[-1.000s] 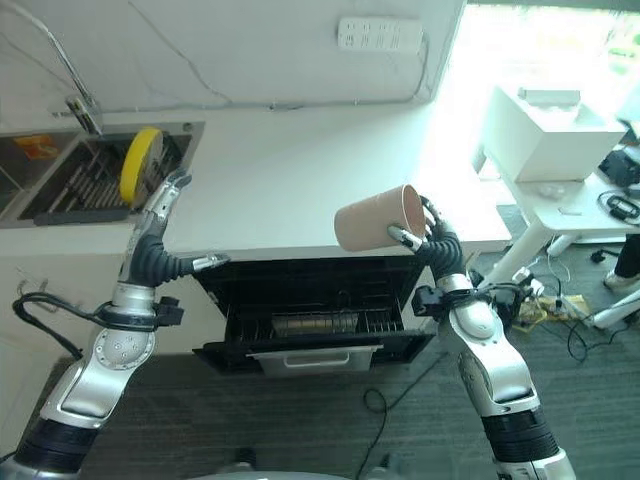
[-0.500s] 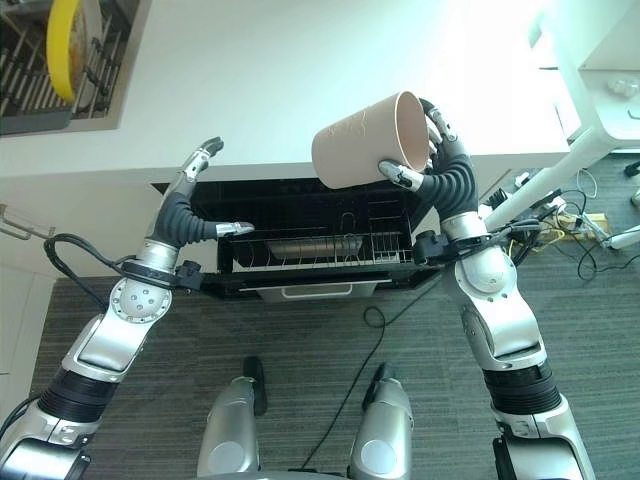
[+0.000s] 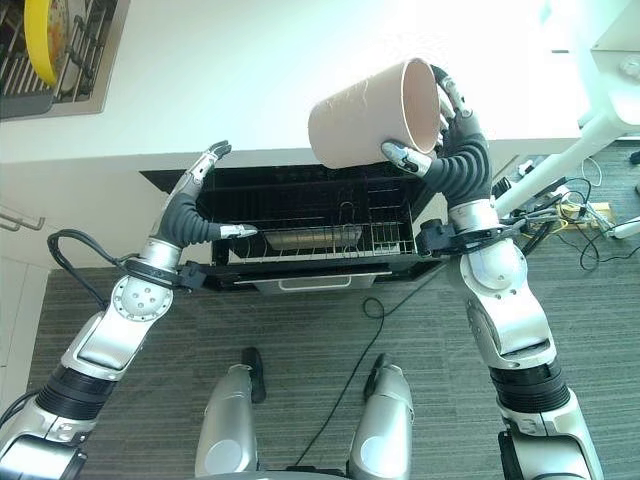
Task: Place the dishes in the dishwasher.
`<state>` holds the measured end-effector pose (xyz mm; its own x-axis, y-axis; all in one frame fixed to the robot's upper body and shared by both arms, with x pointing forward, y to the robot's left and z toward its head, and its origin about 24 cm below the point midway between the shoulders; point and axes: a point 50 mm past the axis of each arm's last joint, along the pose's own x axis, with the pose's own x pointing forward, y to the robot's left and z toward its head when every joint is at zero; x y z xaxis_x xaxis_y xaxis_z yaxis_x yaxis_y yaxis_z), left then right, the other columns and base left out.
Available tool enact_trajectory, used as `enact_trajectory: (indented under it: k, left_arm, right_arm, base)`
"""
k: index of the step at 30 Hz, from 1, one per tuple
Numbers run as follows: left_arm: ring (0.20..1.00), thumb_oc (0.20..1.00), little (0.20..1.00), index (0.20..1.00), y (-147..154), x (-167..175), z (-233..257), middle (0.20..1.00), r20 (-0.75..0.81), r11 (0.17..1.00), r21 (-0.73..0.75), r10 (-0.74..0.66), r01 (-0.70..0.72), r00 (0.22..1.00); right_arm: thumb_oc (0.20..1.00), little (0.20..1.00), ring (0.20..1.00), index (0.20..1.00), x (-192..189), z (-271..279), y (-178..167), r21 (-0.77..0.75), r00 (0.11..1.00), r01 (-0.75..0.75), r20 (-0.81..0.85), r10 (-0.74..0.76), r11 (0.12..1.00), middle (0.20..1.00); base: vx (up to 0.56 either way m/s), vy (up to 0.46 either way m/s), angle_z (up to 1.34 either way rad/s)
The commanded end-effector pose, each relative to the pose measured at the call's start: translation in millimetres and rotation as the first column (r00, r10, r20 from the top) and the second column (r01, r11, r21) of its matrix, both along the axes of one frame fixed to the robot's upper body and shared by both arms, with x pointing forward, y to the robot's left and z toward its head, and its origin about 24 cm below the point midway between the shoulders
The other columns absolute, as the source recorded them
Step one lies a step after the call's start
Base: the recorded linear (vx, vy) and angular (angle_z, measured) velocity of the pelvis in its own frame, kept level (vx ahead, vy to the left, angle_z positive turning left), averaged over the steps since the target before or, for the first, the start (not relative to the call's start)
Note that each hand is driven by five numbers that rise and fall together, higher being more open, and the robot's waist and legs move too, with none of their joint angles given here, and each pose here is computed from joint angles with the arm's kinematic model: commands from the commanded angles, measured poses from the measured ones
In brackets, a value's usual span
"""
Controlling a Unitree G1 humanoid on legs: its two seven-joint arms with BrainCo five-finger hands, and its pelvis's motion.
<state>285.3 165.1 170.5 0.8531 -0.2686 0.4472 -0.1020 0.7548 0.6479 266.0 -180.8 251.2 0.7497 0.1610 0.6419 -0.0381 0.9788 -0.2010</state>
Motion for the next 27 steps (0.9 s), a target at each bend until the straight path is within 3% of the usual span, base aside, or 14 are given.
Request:
enact_trajectory:
  k: [1, 20, 27]
  left_arm:
    - [1.000, 1.000, 1.000, 1.000, -5, -15, 17, 1.000, 0.097, 0.998, -0.001, -0.069, 0.070, 0.993]
    - [1.000, 1.000, 1.000, 1.000, 8, -14, -31, 1.000, -0.110, 0.998, 0.057, 0.014, -0.008, 0.994]
    - [1.000, 1.000, 1.000, 1.000, 19, 1, -71, 1.000, -0.325, 0.994, 0.057, 0.104, -0.090, 0.940]
  right_arm:
    - [0.200, 0.200, 0.200, 0.200, -30, 25, -3, 0.034, 0.971, -0.001, 0.239, -0.007, 0.999, 0.200]
    - [0.200, 0.200, 0.200, 0.200, -45, -9, -19, 0.028, 0.985, 0.015, 0.170, -0.020, 0.999, 0.200]
    - [0.200, 0.200, 0.200, 0.200, -43, -12, -18, 0.006, 0.989, -0.026, 0.147, 0.025, 1.000, 0.200]
  base:
    - [0.00, 0.000, 0.00]
    - [-0.01, 0.018, -0.06]
    - [-0.01, 0.020, -0.10]
